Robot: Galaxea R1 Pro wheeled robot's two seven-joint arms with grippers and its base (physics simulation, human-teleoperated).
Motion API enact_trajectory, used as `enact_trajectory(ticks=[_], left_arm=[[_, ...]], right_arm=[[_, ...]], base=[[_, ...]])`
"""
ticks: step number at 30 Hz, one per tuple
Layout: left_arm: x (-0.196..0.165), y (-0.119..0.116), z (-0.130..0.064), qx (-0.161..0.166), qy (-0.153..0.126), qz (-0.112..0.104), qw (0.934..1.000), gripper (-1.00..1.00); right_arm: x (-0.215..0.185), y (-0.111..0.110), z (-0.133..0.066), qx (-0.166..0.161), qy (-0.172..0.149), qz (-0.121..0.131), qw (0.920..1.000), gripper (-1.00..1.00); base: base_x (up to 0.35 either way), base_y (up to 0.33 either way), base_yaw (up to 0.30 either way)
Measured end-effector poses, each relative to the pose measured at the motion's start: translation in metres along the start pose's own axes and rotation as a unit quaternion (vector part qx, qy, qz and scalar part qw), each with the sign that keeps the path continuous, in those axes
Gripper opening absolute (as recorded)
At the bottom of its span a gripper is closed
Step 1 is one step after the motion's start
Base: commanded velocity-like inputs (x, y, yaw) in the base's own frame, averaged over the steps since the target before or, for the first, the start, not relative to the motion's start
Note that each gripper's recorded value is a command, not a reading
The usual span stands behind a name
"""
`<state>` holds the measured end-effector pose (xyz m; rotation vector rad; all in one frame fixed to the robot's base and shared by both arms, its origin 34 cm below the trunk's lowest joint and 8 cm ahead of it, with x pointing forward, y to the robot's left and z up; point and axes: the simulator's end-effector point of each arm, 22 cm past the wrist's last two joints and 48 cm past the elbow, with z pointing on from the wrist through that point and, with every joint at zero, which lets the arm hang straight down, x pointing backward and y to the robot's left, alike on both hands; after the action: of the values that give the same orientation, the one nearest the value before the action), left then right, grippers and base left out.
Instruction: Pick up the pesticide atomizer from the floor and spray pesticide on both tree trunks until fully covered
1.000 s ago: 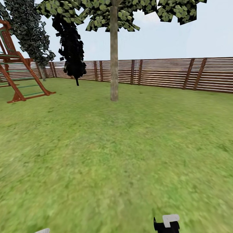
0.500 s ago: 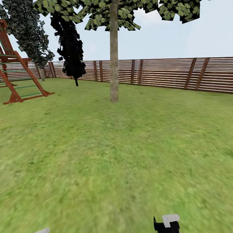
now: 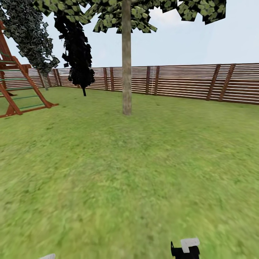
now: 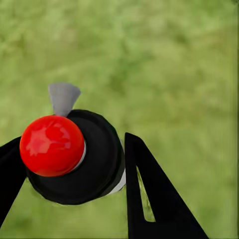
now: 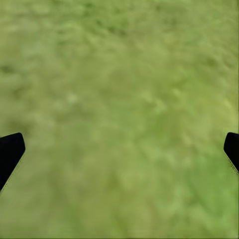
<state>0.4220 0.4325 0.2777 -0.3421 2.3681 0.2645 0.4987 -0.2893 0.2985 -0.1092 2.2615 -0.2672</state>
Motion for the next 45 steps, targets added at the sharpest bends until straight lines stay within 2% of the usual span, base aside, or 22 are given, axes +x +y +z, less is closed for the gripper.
enact_trajectory(ticks=[45], left_arm=[[0.0000, 0.0002, 0.0000, 0.000, 0.000, -0.001, 1.0000, -1.00]], right_arm=[[0.0000, -0.0001, 0.0000, 0.000, 0.000, 0.000, 1.0000, 1.00]], base=[[0.339, 0.000, 0.000]])
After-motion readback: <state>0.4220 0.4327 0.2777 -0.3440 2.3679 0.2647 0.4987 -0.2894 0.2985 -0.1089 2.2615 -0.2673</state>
